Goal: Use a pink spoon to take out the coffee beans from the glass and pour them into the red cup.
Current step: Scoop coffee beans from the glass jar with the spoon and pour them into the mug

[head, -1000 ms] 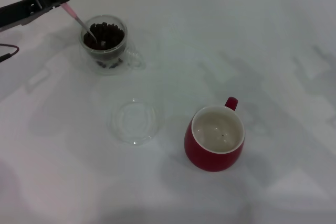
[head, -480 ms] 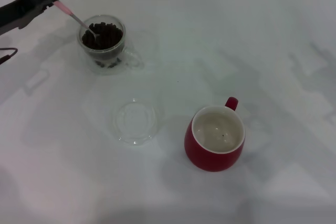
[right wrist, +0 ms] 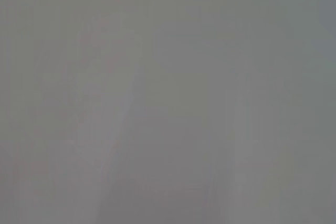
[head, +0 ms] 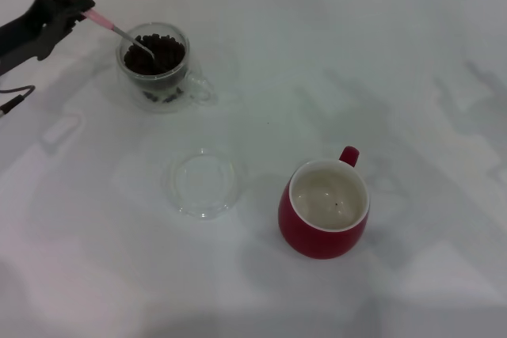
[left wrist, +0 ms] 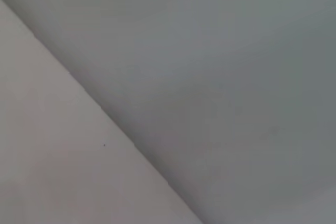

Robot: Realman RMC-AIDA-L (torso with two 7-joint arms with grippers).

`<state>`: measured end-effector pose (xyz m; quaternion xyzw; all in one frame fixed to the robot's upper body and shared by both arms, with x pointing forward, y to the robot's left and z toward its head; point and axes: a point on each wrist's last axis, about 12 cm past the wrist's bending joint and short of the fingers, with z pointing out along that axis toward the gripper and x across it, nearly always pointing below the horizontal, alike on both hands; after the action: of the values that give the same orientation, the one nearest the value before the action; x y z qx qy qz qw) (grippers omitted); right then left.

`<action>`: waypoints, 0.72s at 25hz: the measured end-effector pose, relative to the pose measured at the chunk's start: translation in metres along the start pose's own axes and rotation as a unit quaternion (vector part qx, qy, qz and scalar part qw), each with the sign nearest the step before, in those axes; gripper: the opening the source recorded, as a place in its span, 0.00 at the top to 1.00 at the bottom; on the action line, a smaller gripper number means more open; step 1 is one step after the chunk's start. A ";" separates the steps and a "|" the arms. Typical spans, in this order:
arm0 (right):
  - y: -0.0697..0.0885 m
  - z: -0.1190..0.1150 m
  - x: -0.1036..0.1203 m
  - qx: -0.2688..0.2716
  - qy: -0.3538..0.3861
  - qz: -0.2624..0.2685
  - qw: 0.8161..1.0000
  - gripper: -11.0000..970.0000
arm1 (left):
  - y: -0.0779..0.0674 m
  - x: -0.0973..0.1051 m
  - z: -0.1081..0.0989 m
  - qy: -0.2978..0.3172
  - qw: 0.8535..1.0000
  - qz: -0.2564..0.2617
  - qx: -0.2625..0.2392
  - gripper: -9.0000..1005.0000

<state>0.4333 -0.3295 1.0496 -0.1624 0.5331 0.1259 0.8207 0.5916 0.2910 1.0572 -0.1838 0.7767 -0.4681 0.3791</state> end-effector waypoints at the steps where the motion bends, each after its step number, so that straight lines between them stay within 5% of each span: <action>1: 0.000 0.000 0.000 0.000 0.001 0.000 1.000 0.37 | 0.001 0.001 -0.002 -0.004 1.000 -0.006 0.003 0.87; 18: 0.000 0.002 0.001 -0.001 0.002 0.006 1.000 0.37 | 0.012 0.005 -0.028 -0.049 0.996 -0.067 0.038 0.87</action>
<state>0.4359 -0.3289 1.0497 -0.1602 0.5355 0.1311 0.8188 0.5679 0.3106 1.0525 -0.2432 0.7247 -0.5123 0.3914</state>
